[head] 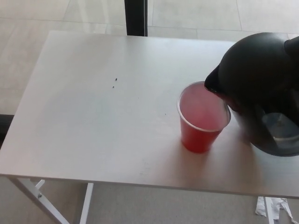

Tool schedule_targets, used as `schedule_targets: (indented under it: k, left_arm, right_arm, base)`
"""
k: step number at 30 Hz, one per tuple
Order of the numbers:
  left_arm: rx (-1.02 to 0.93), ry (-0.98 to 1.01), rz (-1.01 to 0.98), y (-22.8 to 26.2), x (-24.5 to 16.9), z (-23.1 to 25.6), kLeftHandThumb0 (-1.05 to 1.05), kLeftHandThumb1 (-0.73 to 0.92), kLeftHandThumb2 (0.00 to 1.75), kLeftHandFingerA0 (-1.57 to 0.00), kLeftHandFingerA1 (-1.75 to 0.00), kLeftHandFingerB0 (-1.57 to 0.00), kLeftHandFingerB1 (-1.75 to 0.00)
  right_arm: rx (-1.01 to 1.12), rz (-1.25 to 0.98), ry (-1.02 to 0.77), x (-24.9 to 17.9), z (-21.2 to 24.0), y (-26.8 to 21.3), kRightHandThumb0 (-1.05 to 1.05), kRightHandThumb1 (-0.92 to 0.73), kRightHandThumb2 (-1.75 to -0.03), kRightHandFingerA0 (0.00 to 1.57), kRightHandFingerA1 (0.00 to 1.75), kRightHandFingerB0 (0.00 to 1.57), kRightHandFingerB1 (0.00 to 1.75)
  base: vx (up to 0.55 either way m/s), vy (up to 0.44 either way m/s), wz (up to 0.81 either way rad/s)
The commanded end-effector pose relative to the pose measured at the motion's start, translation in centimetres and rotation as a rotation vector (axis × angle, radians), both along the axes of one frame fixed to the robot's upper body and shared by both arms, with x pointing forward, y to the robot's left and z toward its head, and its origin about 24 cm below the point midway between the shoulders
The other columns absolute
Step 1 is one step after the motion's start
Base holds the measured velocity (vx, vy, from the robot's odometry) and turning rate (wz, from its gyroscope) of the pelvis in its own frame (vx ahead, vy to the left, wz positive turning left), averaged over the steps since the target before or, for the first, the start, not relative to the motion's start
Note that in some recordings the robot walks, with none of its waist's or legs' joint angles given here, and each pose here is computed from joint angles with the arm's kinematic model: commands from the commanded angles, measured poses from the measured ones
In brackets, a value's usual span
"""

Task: The robot uses its right hand to lift up a kettle kept on the middle of the desk by its handle and tilt it into a glass kept next to it to pour out water

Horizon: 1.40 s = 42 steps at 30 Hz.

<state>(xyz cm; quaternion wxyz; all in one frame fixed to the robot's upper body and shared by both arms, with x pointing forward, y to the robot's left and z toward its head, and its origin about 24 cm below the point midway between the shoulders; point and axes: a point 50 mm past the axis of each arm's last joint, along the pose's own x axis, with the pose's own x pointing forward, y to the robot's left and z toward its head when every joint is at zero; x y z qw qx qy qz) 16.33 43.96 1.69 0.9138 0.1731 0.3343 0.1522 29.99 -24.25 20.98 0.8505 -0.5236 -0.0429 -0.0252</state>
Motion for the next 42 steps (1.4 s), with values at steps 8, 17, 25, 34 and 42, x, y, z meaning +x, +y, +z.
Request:
schedule_targets:
  k: [8,17,25,34,42]
  left_arm:
    - [-0.003,-0.001,0.007,0.2,-0.3,0.0,-1.05,0.49,0.96,-0.58,-0.62,-0.42,-0.86]
    - [0.011,0.002,-0.004,0.2,-0.4,0.1,-1.05,0.37,1.22,-0.58,-0.59,-0.38,-0.86]
    - [0.001,0.001,0.009,0.2,-0.7,-0.1,-1.05,0.37,1.23,-0.62,-0.61,-0.41,-0.88]
    - [0.006,0.012,0.006,0.2,-0.7,-0.1,-1.05,0.36,1.22,-0.58,-0.60,-0.38,-0.86]
    - [0.014,0.008,0.004,0.2,-0.7,-0.1,-1.05,0.36,1.23,-0.59,-0.61,-0.39,-0.87]
  right_arm:
    - [0.514,-0.154,0.129,-1.4,-8.3,-1.6,-0.17,-0.48,-1.10,0.84,1.73,0.83,1.41]
    - [0.656,-0.272,0.197,-1.7,-9.7,-3.2,-0.27,-0.36,-1.29,1.04,1.75,0.87,1.55]
    - [0.713,-0.314,0.222,-2.5,-10.8,-3.8,-0.21,-0.45,-1.15,1.13,1.56,0.90,1.11]
    - [0.511,-0.030,0.395,-3.1,-10.3,-3.1,-0.78,-0.41,-0.71,0.00,0.01,0.00,0.02]
    - [0.474,0.043,0.359,-3.0,-8.8,-2.6,-0.81,-0.38,-0.70,0.00,0.00,0.00,0.00]
  base:
    - [0.00,0.000,0.00]
    - [0.00,0.000,0.00]
    - [0.00,0.000,0.00]
    - [0.00,0.000,0.00]
    - [0.00,0.000,0.00]
